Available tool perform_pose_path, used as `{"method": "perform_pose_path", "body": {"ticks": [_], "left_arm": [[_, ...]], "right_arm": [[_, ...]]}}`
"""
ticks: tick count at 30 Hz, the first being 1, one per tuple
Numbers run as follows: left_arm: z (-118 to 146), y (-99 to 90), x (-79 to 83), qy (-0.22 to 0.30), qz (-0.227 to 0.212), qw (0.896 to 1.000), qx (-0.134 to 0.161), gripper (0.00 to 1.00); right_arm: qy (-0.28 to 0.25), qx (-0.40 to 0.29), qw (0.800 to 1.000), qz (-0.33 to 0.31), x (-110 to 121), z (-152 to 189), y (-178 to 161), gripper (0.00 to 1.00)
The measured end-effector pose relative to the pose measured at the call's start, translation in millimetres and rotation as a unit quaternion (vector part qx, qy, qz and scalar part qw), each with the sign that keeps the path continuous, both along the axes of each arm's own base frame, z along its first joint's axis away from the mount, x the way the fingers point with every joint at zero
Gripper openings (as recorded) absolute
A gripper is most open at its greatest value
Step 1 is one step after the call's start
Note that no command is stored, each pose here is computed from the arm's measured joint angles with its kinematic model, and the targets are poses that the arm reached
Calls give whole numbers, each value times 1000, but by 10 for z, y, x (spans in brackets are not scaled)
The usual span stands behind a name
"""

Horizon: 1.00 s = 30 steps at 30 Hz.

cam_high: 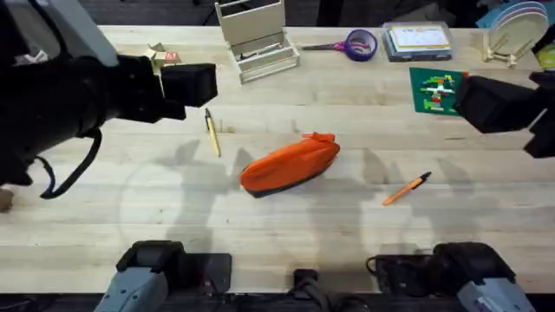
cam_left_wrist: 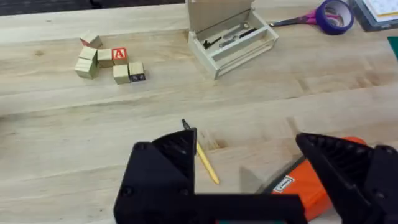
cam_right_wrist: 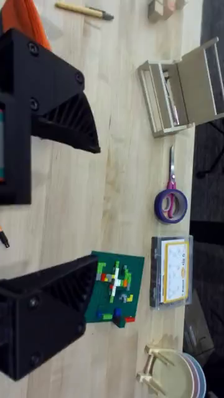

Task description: Unzip the bag, pick up the pens from the table one at a time and place them inside, then zip the bag closed.

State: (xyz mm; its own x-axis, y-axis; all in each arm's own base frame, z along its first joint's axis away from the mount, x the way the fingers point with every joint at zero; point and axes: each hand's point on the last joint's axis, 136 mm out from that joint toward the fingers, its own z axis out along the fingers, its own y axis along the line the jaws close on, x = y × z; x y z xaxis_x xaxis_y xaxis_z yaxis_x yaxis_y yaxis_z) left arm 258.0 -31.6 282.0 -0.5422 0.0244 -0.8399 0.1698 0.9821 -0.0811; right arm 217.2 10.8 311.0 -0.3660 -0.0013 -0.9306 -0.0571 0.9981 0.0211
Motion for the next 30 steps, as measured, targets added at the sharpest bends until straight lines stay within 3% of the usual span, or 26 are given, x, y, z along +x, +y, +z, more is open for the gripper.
{"method": "perform_pose_path", "body": {"ticks": [6, 11, 15, 20, 26, 30], "left_arm": [[-53, -18, -40, 11, -12, 1000, 9, 993], [-168, -193, -182, 29, -98, 994, 36, 993], [-315, -382, -411, 47, -203, 976, 67, 993], [-449, -547, -694, 54, -316, 942, 102, 993], [-500, -652, -886, 46, -389, 912, 118, 993], [-502, -689, -939, 36, -416, 900, 126, 993]], "right_arm": [[0, 0, 1000, 0, 0, 2, 0, 998], [0, 0, 1000, 0, 0, 1, 0, 998], [0, 0, 1000, 0, 0, 1, 0, 998], [0, 0, 1000, 0, 0, 2, 0, 998], [0, 0, 1000, 0, 0, 2, 0, 997], [0, 0, 1000, 0, 0, 2, 0, 997]]}}
